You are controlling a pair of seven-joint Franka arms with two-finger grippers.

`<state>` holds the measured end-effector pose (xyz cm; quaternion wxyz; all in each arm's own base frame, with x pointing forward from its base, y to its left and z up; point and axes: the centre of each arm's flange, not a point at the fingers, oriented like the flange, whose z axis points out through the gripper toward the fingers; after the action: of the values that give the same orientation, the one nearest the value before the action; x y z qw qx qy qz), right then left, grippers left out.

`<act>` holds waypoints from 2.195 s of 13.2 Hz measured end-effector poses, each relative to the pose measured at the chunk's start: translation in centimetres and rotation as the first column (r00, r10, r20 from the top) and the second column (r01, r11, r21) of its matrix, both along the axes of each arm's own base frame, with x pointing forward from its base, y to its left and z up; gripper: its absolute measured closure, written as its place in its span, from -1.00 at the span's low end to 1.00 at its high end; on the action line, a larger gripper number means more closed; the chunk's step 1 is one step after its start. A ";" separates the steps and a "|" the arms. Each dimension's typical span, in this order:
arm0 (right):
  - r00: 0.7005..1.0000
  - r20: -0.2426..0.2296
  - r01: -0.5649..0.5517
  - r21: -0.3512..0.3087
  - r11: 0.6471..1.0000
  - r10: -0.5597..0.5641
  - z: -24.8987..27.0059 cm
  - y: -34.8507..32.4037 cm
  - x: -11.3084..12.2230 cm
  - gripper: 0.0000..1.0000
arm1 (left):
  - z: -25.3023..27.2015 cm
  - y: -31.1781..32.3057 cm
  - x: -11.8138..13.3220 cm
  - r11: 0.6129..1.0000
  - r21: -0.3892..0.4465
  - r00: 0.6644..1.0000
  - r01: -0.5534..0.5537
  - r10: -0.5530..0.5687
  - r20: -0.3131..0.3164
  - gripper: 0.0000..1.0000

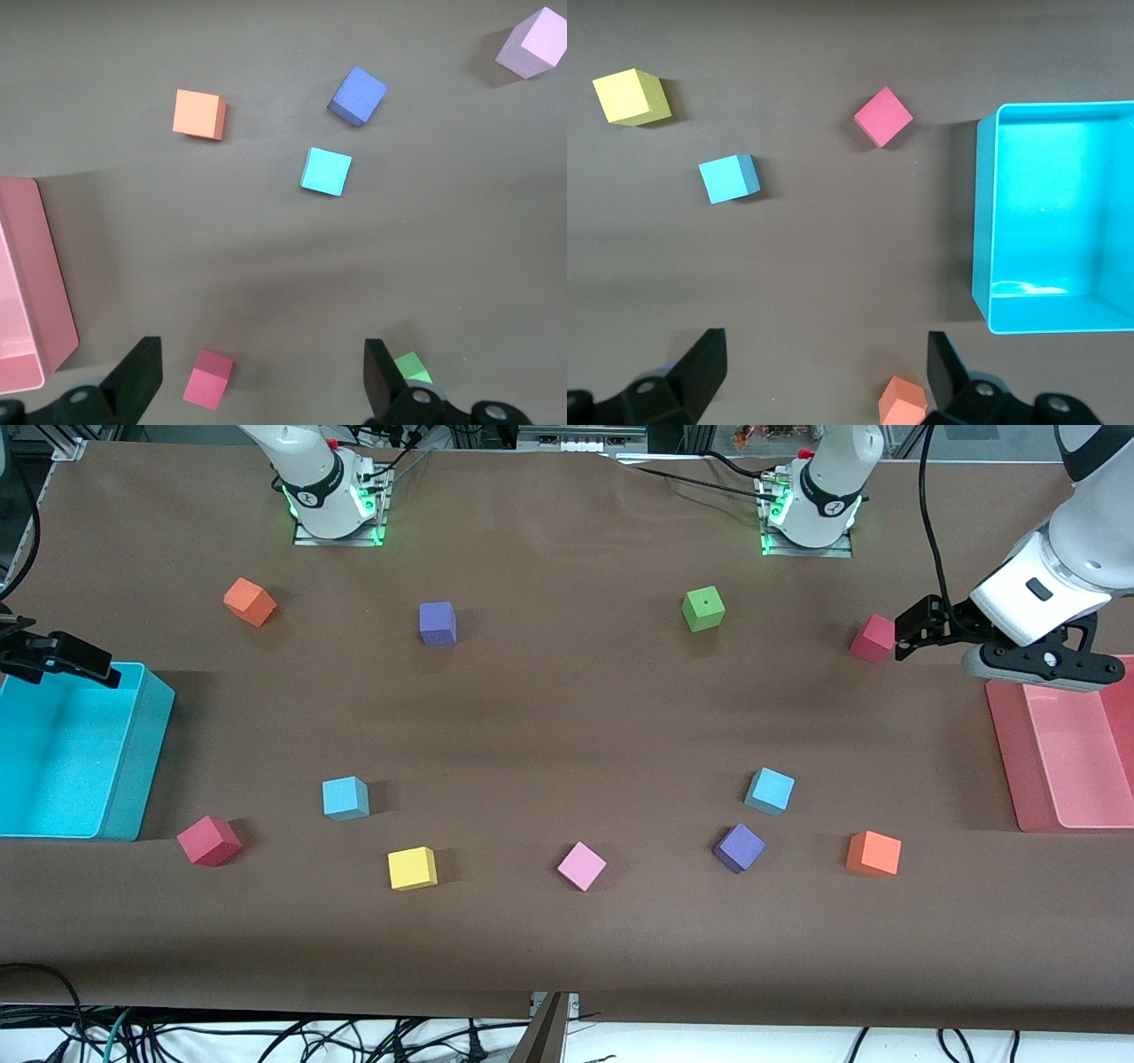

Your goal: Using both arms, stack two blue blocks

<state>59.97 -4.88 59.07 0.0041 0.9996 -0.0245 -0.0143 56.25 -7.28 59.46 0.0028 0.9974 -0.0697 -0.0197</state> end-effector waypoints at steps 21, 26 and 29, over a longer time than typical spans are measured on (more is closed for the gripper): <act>1.000 -0.015 -0.002 0.001 1.000 0.002 -1.0 0.1 0.5 -1.00 | 0.0 0.1 0.0 1.000 0.000 1.000 -0.001 0.001 0.000 -1.00; 0.992 -0.085 -0.088 0.009 0.996 0.089 -9.8 5.6 4.6 -1.00 | 0.0 0.1 0.0 1.000 0.000 1.000 -0.002 0.002 0.000 -1.00; 0.986 -0.087 -0.142 0.016 0.990 0.142 -15.7 10.4 6.8 -1.00 | 0.0 0.2 0.0 1.000 0.000 1.000 -0.003 0.003 0.001 -1.00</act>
<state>66.75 5.50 43.33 0.0014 0.9972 0.0471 -0.0580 56.29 -7.12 59.51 0.0029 0.9975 -0.0683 -0.0191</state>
